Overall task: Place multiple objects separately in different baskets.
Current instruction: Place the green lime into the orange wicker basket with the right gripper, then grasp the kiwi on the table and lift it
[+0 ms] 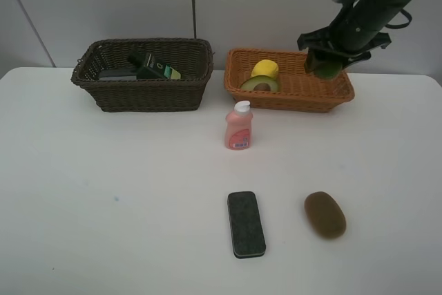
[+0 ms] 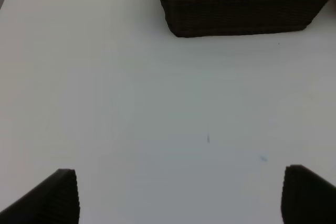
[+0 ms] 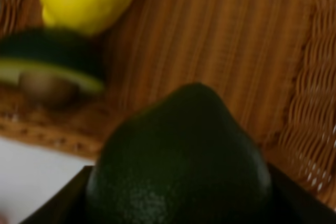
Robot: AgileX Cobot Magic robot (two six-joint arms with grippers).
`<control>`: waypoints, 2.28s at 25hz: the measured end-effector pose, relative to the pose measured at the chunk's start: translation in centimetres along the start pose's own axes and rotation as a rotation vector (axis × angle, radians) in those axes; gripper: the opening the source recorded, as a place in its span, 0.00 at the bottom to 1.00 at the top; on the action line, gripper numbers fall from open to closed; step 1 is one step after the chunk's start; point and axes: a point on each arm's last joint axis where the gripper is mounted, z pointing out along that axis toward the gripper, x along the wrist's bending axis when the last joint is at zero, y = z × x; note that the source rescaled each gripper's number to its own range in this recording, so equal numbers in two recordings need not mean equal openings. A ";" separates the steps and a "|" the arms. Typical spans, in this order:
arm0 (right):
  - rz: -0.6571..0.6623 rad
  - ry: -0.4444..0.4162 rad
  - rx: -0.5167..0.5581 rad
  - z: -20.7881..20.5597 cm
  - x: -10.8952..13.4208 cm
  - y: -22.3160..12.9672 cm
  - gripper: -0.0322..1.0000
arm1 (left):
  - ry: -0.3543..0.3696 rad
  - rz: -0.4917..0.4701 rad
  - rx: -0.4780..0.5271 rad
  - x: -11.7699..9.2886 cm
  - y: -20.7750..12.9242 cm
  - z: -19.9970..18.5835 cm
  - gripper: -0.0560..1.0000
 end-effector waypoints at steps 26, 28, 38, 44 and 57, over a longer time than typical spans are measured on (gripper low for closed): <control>0.043 -0.010 0.235 -0.2 -0.4 3.0 0.98 | 0.000 0.000 -0.001 0.0 0.0 0.0 1.00; 0.050 -0.011 0.225 -1.5 -0.4 3.1 0.98 | 0.000 0.000 -0.001 0.0 0.0 0.0 1.00; 0.046 -0.008 0.334 -6.9 0.2 -4.7 0.98 | 0.000 0.000 -0.001 0.0 0.0 0.0 1.00; -0.018 0.008 0.464 -8.7 3.1 -12.5 0.98 | 0.000 0.000 -0.001 0.0 0.0 0.0 1.00; -0.040 0.075 0.472 -4.4 5.6 -19.2 0.98 | 0.000 0.000 -0.001 0.0 0.0 0.0 1.00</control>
